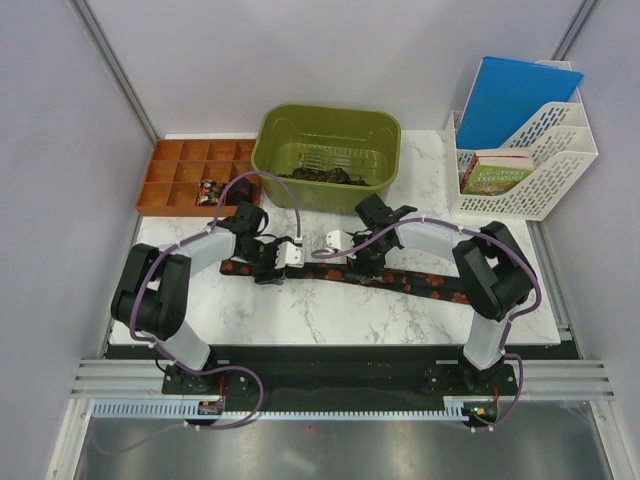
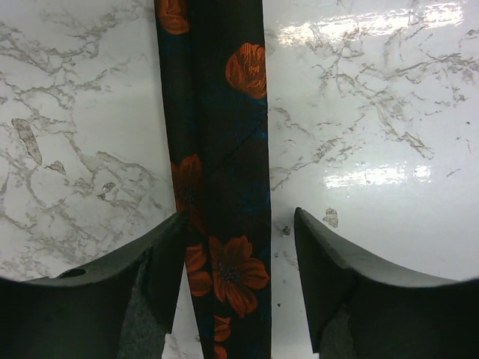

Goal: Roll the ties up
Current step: Flatten out the tie at the center of the board.

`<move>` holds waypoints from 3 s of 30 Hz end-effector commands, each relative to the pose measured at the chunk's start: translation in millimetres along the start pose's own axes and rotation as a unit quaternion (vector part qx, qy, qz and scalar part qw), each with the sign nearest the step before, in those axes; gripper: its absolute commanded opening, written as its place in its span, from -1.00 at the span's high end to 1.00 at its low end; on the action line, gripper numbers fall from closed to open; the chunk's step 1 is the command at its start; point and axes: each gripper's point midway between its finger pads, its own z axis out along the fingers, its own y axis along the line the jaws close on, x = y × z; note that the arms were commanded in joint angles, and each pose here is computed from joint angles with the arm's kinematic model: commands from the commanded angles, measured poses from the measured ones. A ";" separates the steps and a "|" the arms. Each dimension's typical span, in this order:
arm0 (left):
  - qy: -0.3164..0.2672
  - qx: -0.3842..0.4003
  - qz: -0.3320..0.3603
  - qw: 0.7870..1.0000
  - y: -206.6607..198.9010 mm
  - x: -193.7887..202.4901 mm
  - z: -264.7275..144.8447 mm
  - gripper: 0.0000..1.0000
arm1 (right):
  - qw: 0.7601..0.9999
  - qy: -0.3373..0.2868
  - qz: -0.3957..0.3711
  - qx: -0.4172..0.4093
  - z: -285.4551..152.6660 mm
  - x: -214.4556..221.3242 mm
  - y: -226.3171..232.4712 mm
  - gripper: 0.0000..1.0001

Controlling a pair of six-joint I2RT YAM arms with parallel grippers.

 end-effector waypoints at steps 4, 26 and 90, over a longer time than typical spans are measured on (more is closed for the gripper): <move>0.021 -0.009 0.023 0.999 13.6 3.3 5.6 0.09 | 1.000 -0.008 -0.020 -0.016 8.2 -3.1 6.2 -0.33; 0.009 -0.019 -0.017 1.000 25.1 -17.0 -0.1 0.24 | 0.995 0.024 -0.081 -0.059 0.9 30.9 48.3 0.10; -0.021 -0.030 -0.065 0.997 -10.6 55.5 -72.4 -0.36 | 0.941 -0.096 0.313 -0.078 59.0 -75.6 24.2 0.62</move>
